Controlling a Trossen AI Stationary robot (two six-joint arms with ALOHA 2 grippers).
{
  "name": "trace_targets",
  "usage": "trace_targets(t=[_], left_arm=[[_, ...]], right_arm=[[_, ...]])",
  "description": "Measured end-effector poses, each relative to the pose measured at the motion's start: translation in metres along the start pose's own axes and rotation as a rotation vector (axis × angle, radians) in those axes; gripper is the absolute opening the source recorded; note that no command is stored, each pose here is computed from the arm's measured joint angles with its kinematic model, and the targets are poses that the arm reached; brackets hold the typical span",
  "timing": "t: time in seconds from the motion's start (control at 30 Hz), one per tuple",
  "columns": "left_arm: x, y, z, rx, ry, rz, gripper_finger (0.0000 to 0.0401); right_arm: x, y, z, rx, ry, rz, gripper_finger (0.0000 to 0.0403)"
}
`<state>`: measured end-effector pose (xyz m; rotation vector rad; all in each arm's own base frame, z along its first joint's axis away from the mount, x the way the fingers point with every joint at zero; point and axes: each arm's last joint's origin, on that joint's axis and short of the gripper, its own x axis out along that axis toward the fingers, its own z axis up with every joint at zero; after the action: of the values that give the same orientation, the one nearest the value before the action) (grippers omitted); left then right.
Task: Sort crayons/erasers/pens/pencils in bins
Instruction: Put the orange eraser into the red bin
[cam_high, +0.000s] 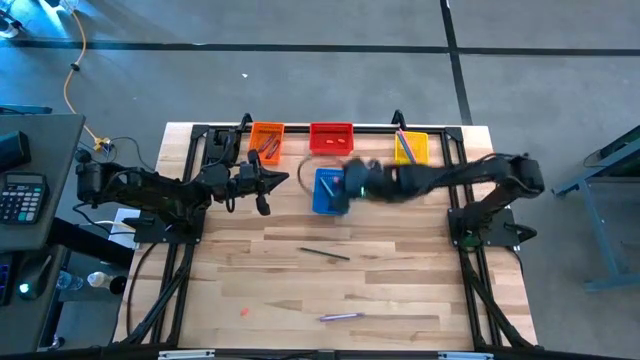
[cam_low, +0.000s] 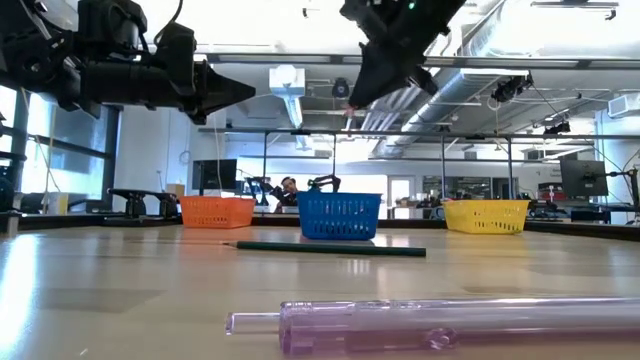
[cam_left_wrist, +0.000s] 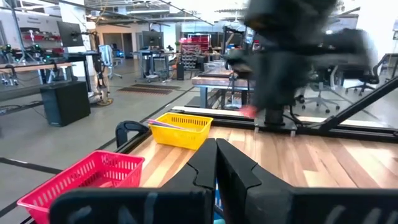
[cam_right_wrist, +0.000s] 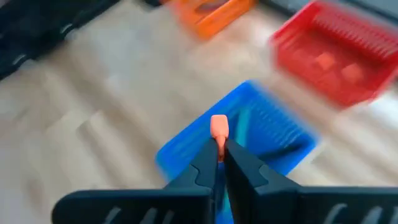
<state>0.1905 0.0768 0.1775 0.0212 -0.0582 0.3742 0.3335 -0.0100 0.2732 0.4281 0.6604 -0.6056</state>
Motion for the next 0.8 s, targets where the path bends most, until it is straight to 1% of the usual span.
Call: trace_targets(t=[0.1, 0.23, 0.33, 0.4, 0.47, 0.63, 0.8], left_arm=[[0.000, 0.000, 0.000, 0.002, 0.001, 0.005, 0.0000], [0.000, 0.000, 0.000, 0.002, -0.001, 0.008, 0.0000], [0.000, 0.000, 0.000, 0.005, -0.002, 0.009, 0.0000], [0.000, 0.000, 0.000, 0.011, -0.001, 0.009, 0.0000], [0.000, 0.000, 0.000, 0.013, -0.002, 0.009, 0.0000], [0.000, 0.001, 0.000, 0.013, -0.002, 0.015, 0.0000], [0.000, 0.001, 0.000, 0.013, -0.002, 0.016, 0.0000]], right_arm=[[0.011, -0.028, 0.024, 0.003, -0.031, -0.052, 0.0005], [0.031, -0.059, 0.060, -0.034, -0.059, -0.106, 0.0005], [0.048, -0.080, 0.081, -0.050, -0.059, -0.148, 0.0005], [0.063, -0.094, 0.090, -0.050, -0.040, -0.157, 0.0005], [0.082, -0.105, 0.094, -0.047, -0.007, -0.153, 0.0005], [0.131, -0.130, 0.091, -0.029, 0.100, -0.155, 0.0005], [0.168, -0.146, 0.085, -0.003, 0.172, -0.163, 0.0005]])
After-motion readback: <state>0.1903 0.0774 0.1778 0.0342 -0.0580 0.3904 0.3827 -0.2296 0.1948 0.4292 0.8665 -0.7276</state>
